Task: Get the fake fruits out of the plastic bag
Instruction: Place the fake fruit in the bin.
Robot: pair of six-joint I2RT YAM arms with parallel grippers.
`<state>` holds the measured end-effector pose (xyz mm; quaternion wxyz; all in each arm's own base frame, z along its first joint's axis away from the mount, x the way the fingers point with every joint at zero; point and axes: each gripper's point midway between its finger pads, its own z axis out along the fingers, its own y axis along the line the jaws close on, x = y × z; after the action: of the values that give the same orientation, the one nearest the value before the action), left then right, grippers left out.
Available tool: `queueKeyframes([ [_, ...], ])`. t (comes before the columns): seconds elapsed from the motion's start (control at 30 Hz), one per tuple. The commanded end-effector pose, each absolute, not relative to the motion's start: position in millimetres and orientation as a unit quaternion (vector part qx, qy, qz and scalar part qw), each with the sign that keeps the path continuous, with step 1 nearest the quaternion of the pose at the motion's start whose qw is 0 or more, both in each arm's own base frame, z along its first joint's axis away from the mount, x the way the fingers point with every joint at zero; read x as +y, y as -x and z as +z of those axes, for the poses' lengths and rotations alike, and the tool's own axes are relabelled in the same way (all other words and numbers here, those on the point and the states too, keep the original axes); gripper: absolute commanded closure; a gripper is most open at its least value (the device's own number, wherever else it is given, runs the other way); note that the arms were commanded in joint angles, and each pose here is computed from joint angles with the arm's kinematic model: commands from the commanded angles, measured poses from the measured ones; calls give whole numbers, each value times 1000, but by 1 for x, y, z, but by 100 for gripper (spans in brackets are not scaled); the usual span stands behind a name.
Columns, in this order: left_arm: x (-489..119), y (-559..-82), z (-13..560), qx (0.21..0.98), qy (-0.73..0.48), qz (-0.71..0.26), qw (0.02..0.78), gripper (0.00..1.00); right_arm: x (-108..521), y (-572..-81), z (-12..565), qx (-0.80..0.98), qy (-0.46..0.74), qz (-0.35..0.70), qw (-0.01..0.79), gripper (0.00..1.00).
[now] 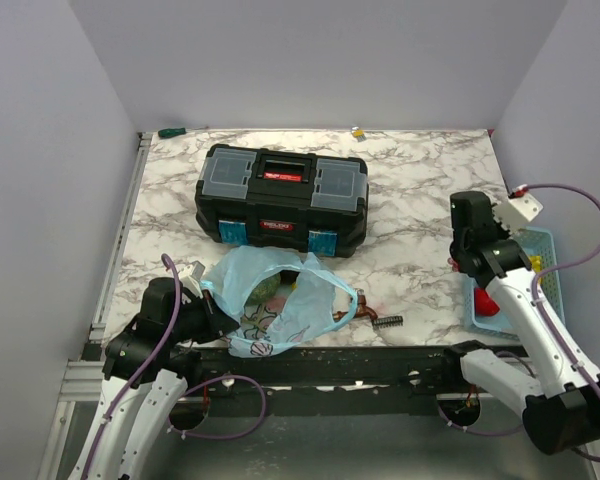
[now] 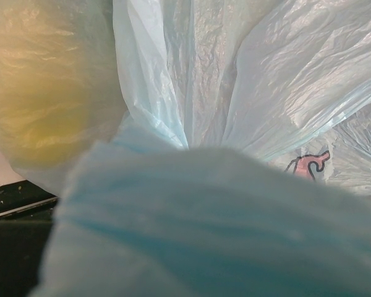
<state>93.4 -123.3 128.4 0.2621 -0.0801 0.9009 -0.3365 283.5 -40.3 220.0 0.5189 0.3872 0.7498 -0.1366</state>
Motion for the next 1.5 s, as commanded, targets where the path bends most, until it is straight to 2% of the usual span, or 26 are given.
queueKeyframes([
  [0.0,-127,-91,130,898,62,-347,263,100,-84,-244,194,719,-465,-201,475,99],
  [0.2,-128,-89,131,897,57,-350,264,100,-129,-208,189,662,-544,-232,460,99],
  [0.43,-128,-88,131,897,53,-350,264,100,-156,-187,173,627,-571,-316,426,99],
  [0.73,-128,-87,132,897,48,-351,264,100,-183,-179,150,619,-593,-350,378,97],
  [0.8,-128,-87,131,897,50,-351,264,100,-186,-178,148,618,-598,-349,372,92],
  [0.93,-128,-87,132,896,51,-351,267,100,-183,-181,145,622,-599,-330,382,56],
  [1.07,-128,-87,132,895,51,-352,269,100,-180,-188,148,631,-588,-309,401,39],
  [1.27,-127,-88,131,896,56,-350,268,100,-173,-201,160,651,-571,-271,421,35],
  [1.47,-127,-88,130,897,57,-348,266,100,-129,-250,186,723,-481,-105,485,35],
])
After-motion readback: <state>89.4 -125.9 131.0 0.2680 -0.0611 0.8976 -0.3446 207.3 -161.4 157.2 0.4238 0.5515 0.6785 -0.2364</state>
